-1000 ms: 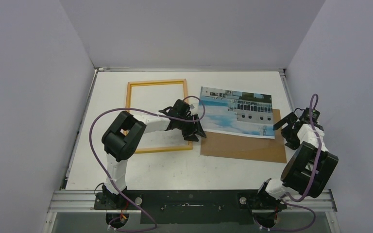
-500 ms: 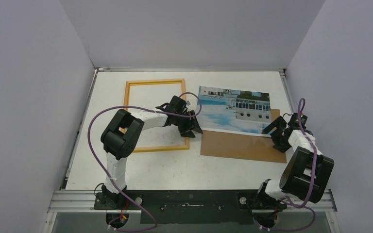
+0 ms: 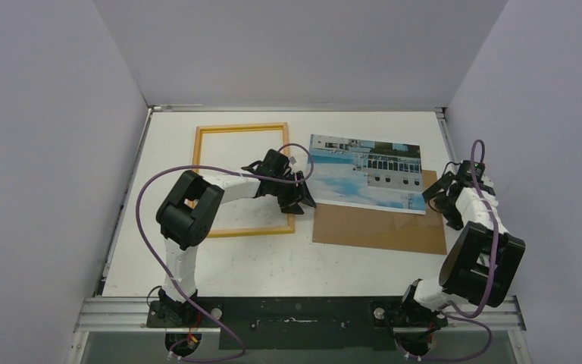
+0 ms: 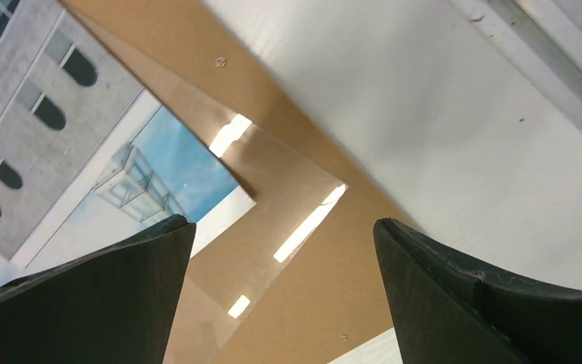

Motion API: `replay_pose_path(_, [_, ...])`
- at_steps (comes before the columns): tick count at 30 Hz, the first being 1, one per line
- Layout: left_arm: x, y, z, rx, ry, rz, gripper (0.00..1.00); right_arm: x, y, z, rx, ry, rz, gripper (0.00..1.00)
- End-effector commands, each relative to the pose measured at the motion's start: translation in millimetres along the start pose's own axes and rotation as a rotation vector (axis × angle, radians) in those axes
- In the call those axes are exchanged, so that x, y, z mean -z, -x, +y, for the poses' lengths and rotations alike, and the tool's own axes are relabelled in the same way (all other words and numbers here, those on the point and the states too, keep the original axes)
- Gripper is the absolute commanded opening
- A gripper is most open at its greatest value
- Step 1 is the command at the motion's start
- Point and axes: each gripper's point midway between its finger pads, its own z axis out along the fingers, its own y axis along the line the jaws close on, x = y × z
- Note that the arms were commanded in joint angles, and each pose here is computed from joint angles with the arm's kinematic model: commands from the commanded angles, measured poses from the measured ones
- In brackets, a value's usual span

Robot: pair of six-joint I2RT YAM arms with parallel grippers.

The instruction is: Put the photo into the frame

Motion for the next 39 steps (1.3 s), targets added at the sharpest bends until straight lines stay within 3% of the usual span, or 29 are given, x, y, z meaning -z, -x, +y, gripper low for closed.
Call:
replay_pose_path(1, [-4.5,-9.9,50.3,0.010,0.146,0.027,0.54,-4.5,10.1,-22.5,-0.002,-0.117,-0.015,0.93])
replay_pose_path(7, [-4.1,-10.9,49.7,0.004,0.146,0.036,0.55,-21.3,4.6,-0.5,-0.010,0.018,0.026,0.81])
replay_pose_path(12, [-5.9,-12.1,56.3,0.009,0.165,0.034,0.55,-36.3,1.4,-1.4,-0.008,0.030,0.046,0.74])
replay_pose_path(21, [-8.2,-15.1,60.6,0.016,0.170,0.045,0.55,-54.2,-1.3,-1.5,-0.011,0.061,0.078,0.74])
replay_pose_path(39, [-16.5,-20.4,63.7,0.091,0.123,0.027,0.61,-43.2,-28.2,56.7,-0.020,0.374,0.151,0.74])
